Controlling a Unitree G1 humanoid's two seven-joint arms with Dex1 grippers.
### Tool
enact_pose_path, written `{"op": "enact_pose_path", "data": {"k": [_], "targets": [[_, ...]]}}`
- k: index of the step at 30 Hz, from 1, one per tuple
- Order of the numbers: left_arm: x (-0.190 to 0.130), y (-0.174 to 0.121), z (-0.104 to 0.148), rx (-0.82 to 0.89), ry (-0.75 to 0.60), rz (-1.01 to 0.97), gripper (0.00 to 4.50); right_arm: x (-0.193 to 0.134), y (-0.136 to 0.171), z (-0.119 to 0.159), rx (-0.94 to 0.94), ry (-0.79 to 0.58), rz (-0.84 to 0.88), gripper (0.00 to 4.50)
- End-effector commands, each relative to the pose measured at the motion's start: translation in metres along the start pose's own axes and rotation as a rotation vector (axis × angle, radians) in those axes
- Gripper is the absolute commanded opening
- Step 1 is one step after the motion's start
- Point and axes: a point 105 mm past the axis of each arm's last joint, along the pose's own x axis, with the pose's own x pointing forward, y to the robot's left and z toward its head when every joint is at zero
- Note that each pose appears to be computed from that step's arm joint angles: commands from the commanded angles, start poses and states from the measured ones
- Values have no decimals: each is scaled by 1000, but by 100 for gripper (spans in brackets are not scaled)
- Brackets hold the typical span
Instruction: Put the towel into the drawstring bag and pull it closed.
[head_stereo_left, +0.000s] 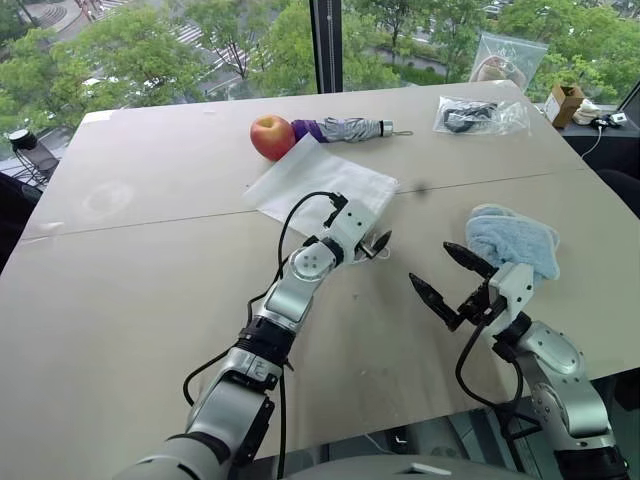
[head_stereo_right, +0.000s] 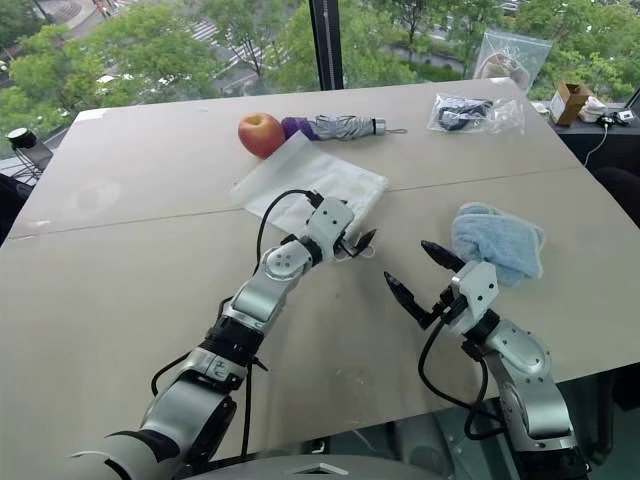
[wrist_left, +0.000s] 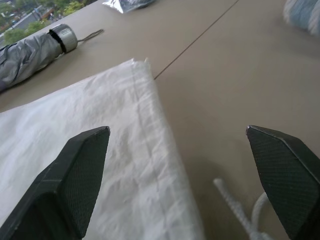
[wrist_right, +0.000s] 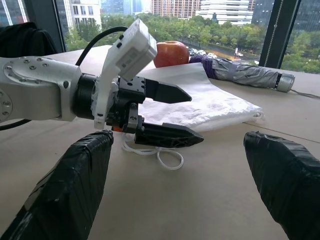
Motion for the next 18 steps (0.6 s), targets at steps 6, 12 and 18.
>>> {"op": "enact_pose_path", "data": {"k": [6,12,18], "targets": [[-4,31,-10,-112,9,149,215,2,3,13,-32,-41,6,450],[-5,37,-15,-212,13,175,11,3,2,14,-35,-40,12,450],[-16,45,-3,-424,-80,140,11,5,2,17,-42,-49,13,450]]}}
